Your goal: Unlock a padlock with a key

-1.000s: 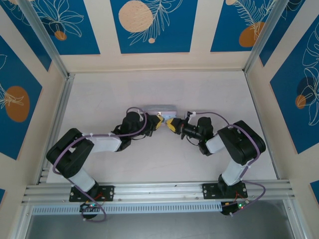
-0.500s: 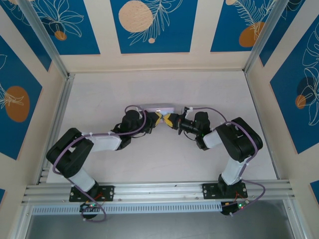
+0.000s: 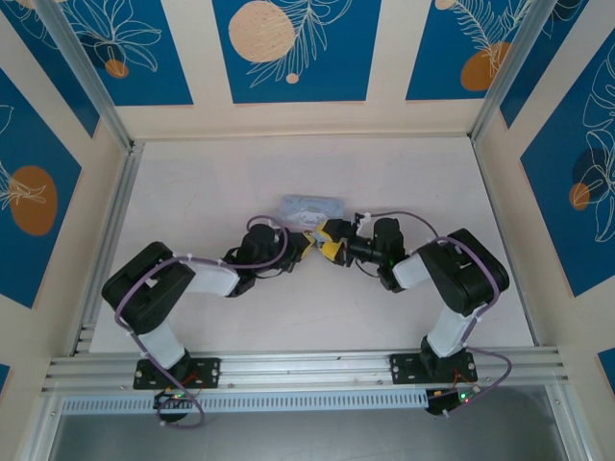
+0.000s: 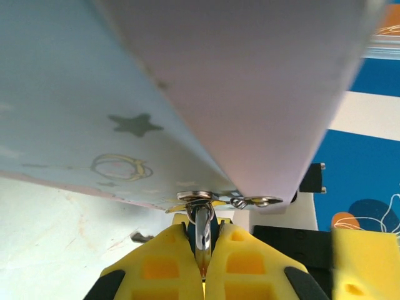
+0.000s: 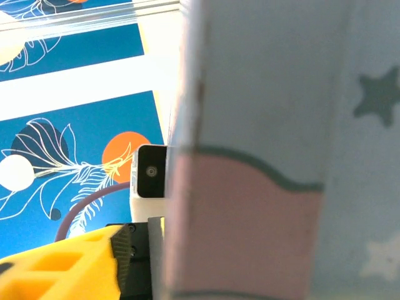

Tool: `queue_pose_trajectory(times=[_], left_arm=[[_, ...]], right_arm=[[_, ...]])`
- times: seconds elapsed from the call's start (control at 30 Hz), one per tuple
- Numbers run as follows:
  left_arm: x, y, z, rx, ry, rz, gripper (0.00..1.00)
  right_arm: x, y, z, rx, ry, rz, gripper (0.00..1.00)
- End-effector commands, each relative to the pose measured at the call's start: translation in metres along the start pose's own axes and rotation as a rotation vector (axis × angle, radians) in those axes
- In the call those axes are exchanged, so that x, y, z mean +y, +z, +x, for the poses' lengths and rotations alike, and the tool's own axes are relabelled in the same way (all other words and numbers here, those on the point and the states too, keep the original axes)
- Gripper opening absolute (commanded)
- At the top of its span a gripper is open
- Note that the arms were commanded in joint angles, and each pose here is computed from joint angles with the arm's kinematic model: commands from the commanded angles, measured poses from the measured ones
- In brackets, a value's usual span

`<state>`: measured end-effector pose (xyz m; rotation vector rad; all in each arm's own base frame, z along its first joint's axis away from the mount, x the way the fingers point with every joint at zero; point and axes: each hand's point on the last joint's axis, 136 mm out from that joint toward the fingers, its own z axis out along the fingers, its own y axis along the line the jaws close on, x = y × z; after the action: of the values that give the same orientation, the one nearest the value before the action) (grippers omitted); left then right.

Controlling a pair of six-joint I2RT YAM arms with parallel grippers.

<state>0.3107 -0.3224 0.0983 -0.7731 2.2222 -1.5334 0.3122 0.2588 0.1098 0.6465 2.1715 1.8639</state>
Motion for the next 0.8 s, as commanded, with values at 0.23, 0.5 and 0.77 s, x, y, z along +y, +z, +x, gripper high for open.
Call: queue_pose_trajectory(times=[0.23,0.5,0.77], left_arm=[[0.007,0.001,0.002,0.005,0.022,-0.004,0.0],[0.007,0.005,0.006,0.036,0.03,-0.031,0.0],[0.007,0.005,0.013,0.079,0.036,-0.071,0.0]], right_arm=[[-0.021,-0.048,0.028,0.026,-0.141,0.217,0.83],[-0.014,-0.086,0.039,0.004,-0.471,0.505,0.68],[-0.005,-0.068,0.038,0.073,-0.846,0.756,0.47]])
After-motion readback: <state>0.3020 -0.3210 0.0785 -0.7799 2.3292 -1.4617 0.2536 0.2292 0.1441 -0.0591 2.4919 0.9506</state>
